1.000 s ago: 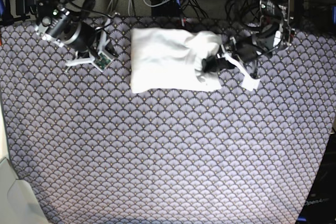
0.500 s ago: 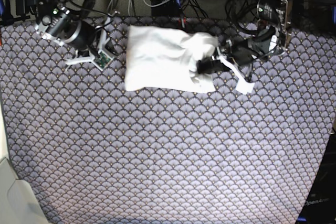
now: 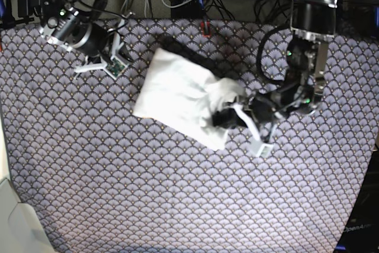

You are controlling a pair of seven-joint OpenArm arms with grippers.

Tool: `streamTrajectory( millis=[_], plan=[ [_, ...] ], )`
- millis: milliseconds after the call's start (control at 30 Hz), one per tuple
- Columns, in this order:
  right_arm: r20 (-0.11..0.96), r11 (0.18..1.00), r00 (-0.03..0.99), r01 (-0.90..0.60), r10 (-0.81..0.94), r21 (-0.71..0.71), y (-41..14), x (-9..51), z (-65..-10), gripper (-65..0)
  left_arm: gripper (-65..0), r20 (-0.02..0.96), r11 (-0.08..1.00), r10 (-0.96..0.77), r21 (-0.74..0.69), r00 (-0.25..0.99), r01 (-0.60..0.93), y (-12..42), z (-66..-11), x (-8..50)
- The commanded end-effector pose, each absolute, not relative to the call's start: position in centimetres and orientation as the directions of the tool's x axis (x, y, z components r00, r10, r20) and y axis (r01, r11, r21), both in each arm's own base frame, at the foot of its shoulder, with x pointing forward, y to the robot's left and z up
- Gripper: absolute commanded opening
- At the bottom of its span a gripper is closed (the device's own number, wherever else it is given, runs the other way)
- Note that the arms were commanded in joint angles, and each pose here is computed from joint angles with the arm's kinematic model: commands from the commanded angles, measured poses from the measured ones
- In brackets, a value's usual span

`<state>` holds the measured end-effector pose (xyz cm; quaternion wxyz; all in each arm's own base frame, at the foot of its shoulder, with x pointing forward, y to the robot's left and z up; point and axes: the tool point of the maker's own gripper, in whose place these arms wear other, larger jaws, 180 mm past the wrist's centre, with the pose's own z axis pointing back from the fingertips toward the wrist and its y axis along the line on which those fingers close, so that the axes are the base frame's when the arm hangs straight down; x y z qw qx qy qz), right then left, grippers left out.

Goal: Fold the T-shirt properly
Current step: 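Drag and rotate the bundle with the left gripper toward the table center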

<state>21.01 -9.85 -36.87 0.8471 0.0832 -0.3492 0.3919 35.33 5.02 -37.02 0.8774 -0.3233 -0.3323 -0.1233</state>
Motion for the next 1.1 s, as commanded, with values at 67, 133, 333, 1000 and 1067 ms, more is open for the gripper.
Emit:
streamTrajectory(
  millis=[67,133,333,1000,1067],
  plan=[
    [0.679,0.675,0.424,-0.723,0.599,-0.145,-9.7,21.4,-36.0,-65.0,-64.4,0.669,0.742,-0.068,-0.462,0.74,0.485,3.0,-37.1,36.1],
    [0.679,0.675,0.424,-0.723,0.599,-0.145,-9.7,21.4,-36.0,-65.0,-64.4,0.647,0.753,-0.096,-0.45,0.756,0.48,3.1,-38.2,36.2],
    [0.68,0.675,0.423,-0.723,0.599,-0.146,-9.7,21.5,-36.0,-65.0,-64.4,0.631,0.796,-0.184,-0.353,0.754,0.491,4.0,-39.4,38.2],
    [0.667,0.668,0.419,-0.727,0.616,-0.16,-10.3,21.5,-36.1,-65.0,-64.4,0.648,0.711,-0.55,0.031,0.527,0.703,-6.1,-39.9,40.8],
    [0.665,0.666,0.419,-0.728,0.618,-0.162,-10.4,21.5,-36.1,-65.0,-64.4,0.654,0.702,-0.555,0.036,0.515,0.711,-6.9,-40.4,40.6]
  ],
)
